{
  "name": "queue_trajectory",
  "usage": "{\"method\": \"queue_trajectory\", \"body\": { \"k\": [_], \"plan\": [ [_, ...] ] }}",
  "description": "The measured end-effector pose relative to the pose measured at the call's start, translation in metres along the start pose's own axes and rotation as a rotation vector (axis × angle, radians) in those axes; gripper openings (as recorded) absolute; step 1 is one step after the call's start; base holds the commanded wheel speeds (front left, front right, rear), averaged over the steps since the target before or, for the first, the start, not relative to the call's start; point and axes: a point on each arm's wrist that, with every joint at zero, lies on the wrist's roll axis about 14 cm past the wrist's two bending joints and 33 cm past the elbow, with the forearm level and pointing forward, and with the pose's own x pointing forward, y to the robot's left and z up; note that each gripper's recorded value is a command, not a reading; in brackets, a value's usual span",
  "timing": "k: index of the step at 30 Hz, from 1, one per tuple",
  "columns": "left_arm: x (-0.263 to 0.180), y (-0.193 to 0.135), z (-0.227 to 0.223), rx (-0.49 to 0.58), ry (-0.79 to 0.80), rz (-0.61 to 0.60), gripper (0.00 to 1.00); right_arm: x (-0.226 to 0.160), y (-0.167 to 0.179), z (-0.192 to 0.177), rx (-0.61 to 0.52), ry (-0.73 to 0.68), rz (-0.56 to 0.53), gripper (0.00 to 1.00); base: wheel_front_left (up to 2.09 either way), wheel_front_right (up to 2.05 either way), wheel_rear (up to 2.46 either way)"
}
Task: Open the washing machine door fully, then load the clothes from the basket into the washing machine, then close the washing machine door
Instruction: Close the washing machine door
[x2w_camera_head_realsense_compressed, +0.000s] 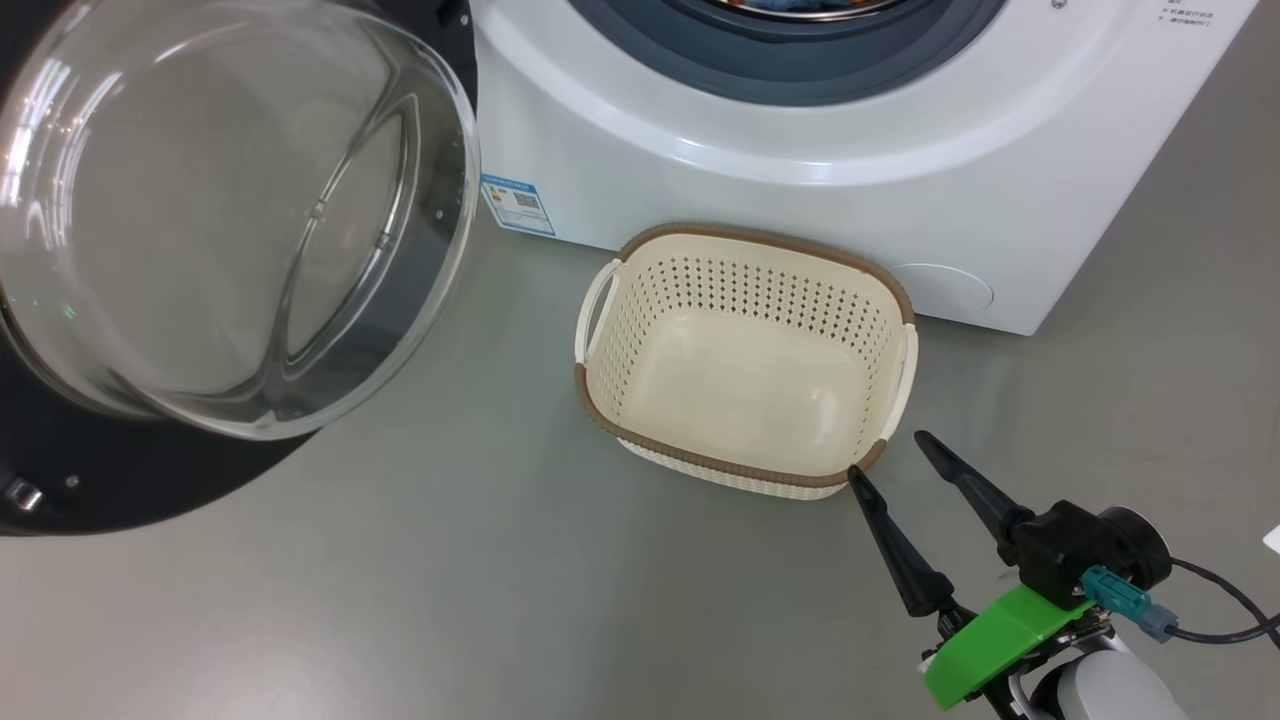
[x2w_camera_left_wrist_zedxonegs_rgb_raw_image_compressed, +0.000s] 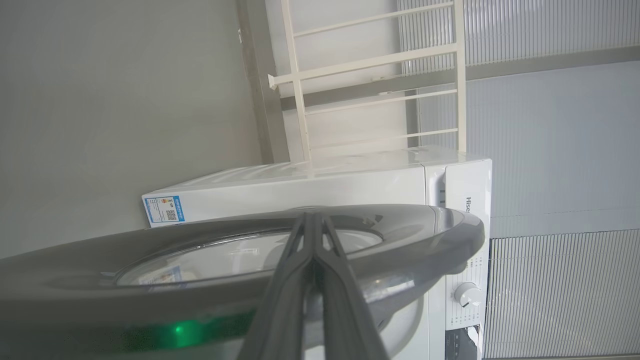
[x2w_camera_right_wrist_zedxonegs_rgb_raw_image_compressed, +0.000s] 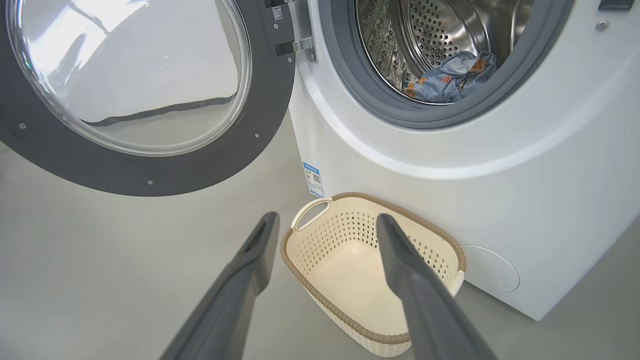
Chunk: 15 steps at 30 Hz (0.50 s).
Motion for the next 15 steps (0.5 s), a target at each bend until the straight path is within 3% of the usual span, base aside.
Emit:
{"method": "queue_trajectory", "body": {
  "k": [15],
  "plan": [
    [0.003,-0.015,-0.047,-0.023,0.205,-0.053,0.00,-0.005,-0.004,0.001,0.005,-0.010,-0.025,1.00,0.00,0.00,0.00]
  ]
}}
